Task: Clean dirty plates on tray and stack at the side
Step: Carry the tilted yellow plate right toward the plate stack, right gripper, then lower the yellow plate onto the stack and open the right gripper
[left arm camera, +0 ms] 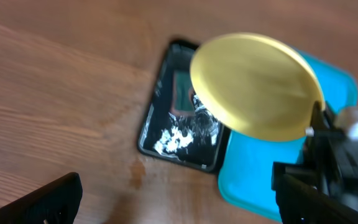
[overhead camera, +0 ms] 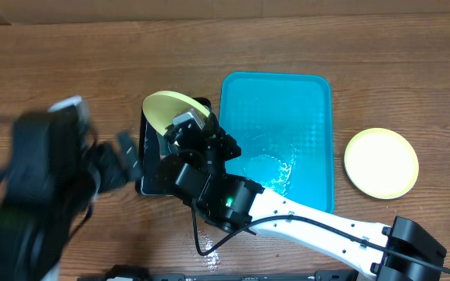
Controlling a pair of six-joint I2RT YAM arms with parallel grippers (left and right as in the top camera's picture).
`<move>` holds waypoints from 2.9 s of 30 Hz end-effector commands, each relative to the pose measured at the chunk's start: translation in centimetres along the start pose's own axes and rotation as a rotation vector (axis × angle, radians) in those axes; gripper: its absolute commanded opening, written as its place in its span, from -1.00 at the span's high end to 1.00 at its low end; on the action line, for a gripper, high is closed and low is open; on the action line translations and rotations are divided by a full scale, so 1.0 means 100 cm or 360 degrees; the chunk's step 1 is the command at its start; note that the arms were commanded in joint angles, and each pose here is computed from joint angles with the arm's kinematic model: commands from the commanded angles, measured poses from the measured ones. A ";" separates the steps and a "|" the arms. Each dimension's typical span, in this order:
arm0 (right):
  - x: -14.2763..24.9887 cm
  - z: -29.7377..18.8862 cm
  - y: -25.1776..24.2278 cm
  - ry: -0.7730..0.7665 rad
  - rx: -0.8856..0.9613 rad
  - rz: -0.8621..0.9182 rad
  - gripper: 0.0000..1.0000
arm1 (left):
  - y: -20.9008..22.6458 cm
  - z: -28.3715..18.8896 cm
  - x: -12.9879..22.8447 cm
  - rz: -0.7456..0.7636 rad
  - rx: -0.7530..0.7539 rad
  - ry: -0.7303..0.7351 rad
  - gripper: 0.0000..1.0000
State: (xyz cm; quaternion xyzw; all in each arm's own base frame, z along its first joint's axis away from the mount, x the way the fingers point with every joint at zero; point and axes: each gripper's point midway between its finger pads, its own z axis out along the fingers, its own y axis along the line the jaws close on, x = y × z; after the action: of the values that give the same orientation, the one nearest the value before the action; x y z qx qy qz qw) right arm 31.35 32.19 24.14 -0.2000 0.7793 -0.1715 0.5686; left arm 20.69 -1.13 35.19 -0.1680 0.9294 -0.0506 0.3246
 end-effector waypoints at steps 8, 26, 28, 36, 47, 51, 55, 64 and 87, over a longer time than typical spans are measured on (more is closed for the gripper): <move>-0.015 -0.001 -0.009 -0.0038 0.0033 0.0064 0.92 | 0.024 -0.037 -0.002 -0.0090 -0.0063 -0.0255 -1.00; -0.037 -0.007 -0.016 -0.0144 0.0114 0.0022 0.92 | 0.024 -0.036 -0.002 -0.0090 -0.0064 -0.0252 -0.99; -0.040 -0.008 -0.026 -0.0158 0.0196 0.0096 0.92 | 0.024 -0.036 -0.002 -0.0089 -0.0064 -0.0252 -1.00; -0.006 0.016 -0.018 0.0027 0.0029 0.0625 0.92 | 0.024 -0.036 -0.002 -0.0089 -0.0064 -0.0252 -1.00; 0.034 0.045 -0.064 0.0769 -0.0697 0.1500 0.92 | 0.024 -0.036 -0.002 -0.0090 -0.0064 -0.0252 -1.00; 0.052 0.046 -0.152 0.0827 -0.0613 0.1765 0.92 | 0.024 -0.036 -0.002 -0.0090 -0.0064 -0.0252 -1.00; 0.126 0.042 -0.250 0.1022 -0.0181 0.2033 0.92 | 0.024 -0.036 -0.002 -0.0089 -0.0064 -0.0252 -1.00; 0.307 -0.008 -0.339 0.1679 0.0436 0.2199 0.92 | 0.024 -0.036 -0.002 -0.0090 -0.0064 -0.0252 -1.00; 0.320 -0.012 -0.311 0.1547 0.0029 0.2484 -0.17 | 0.024 -0.036 -0.002 -0.0090 -0.0064 -0.0252 -0.99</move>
State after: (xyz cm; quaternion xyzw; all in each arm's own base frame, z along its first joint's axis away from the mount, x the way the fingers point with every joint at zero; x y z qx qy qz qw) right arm 22.18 -12.13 8.09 0.5342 0.8337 0.1327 0.0439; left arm 17.92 0.96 37.44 -0.1945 0.9007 -0.0271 0.3875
